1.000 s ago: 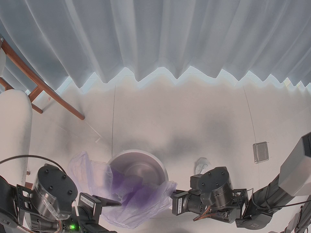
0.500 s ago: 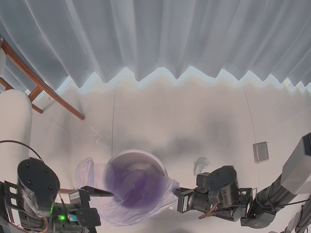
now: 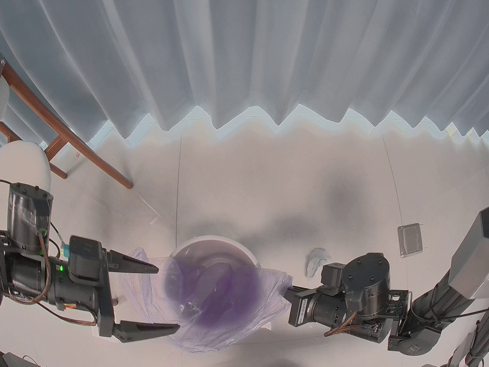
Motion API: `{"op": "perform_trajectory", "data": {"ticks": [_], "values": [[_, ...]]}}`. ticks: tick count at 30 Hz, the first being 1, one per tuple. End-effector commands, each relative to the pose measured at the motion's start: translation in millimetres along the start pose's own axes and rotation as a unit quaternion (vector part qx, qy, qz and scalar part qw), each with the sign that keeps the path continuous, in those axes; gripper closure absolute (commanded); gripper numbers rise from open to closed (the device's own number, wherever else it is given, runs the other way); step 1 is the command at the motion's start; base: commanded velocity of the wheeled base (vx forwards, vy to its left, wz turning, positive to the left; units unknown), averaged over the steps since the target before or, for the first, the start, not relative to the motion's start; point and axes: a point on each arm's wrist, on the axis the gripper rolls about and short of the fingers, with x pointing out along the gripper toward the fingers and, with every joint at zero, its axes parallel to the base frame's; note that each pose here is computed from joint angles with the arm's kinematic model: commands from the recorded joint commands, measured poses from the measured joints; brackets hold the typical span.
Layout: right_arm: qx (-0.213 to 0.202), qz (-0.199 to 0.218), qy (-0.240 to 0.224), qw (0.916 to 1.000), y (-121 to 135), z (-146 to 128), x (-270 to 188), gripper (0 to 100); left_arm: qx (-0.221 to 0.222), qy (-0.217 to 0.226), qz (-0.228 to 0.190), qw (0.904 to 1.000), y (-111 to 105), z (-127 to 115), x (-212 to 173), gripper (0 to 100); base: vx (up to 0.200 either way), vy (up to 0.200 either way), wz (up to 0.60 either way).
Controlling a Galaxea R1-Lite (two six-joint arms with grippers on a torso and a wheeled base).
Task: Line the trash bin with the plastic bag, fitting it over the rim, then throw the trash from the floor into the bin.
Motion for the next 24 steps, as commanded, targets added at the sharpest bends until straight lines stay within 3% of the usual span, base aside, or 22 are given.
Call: {"op": "perform_trajectory", "data": {"ticks": [1, 4, 9, 13, 19, 24], "values": [[0.007, 0.013, -0.017, 0.9997, -2, 7, -12, 100, -0.072, -0.046, -0.013, 0.9962, 28, -21, -10, 0, 0.0, 0.0, 0.0], [0.007, 0.022, -0.012, 0.9997, -2, 7, -15, 100, -0.087, -0.113, -0.062, 0.9879, 23, -20, -19, 0, 0.0, 0.0, 0.0], [0.006, 0.017, -0.001, 0.9998, -5, 2, -17, 100, -0.099, -0.156, -0.112, 0.9763, 18, -15, -22, 0, 0.0, 0.0, 0.0], [0.004, 0.018, 0.002, 0.9998, -5, -1, -16, 100, -0.126, -0.137, -0.117, 0.9756, 32, -25, -7, 0, 0.0, 0.0, 0.0], [-0.002, 0.03, 0.005, 0.9995, 2, -4, -16, 100, -0.104, -0.129, -0.105, 0.9806, 59, -41, 11, 0, 0.0, 0.0, 0.0], [-0.005, 0.035, 0.005, 0.9993, 5, -4, -18, 100, -0.09, -0.133, -0.109, 0.9809, 65, -44, 13, 0, 0.0, 0.0, 0.0]]}}
